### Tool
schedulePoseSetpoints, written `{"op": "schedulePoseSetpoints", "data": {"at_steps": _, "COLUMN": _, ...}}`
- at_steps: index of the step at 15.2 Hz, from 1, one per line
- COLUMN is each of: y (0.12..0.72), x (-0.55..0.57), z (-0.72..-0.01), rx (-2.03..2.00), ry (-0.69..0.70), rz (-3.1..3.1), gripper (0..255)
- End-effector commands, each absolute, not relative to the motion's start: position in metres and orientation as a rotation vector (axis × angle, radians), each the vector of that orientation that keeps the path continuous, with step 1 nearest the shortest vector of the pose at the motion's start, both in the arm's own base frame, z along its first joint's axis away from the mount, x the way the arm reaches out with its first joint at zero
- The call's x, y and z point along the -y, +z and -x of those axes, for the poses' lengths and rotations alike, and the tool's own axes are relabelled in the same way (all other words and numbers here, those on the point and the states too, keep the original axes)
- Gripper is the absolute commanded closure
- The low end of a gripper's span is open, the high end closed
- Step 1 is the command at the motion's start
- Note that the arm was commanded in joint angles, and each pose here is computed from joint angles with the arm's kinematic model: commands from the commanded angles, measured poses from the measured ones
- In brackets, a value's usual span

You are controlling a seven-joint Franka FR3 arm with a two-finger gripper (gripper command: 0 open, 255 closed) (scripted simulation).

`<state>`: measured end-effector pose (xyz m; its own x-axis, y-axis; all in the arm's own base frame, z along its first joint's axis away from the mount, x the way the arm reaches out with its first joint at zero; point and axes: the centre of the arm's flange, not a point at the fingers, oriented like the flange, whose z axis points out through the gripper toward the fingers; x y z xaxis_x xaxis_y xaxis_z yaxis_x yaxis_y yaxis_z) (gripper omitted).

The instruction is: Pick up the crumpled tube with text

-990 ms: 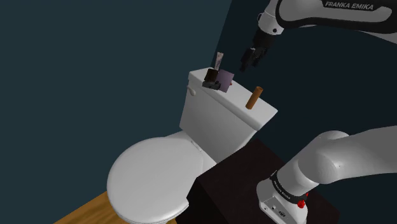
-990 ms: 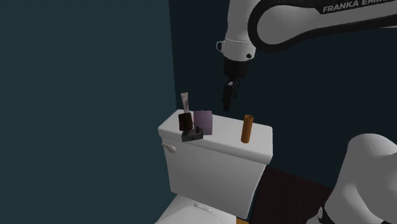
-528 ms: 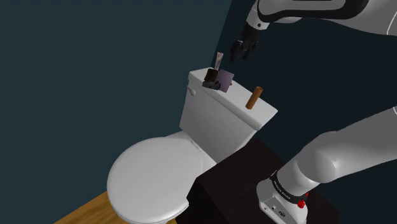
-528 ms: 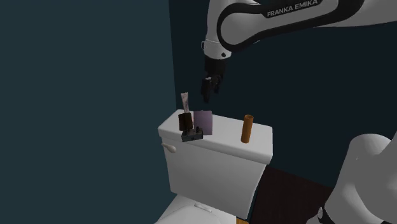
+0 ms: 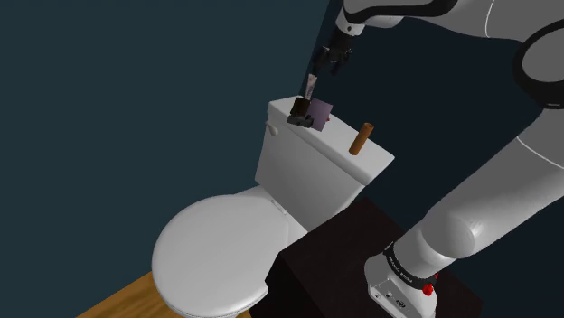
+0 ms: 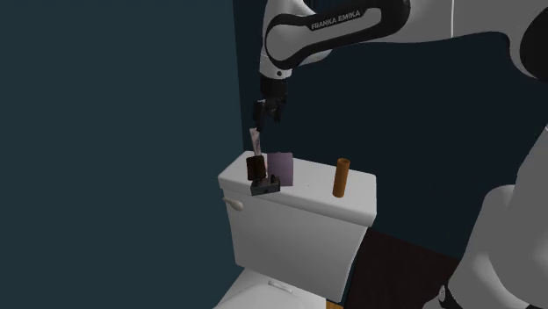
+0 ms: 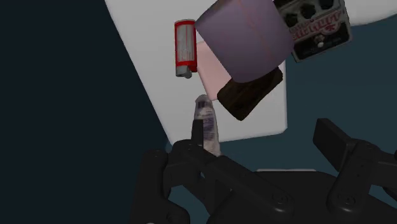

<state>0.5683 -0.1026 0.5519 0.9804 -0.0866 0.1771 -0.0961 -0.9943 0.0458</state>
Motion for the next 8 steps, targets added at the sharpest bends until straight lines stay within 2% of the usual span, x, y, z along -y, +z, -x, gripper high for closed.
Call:
{"op": "schedulePoseSetpoints", "data": {"at_steps": 1, "y": 0.548, "x": 0.116, "z": -0.589, "rx": 0.18, "ry": 0.29, "rz": -3.077, "gripper": 0}}
{"op": "schedulePoseSetpoints", "data": {"at_steps": 8, "y": 0.545, "x": 0.158, "z": -0.654, "rx": 0.294, "ry": 0.345, "rz": -3.088, "gripper": 0}}
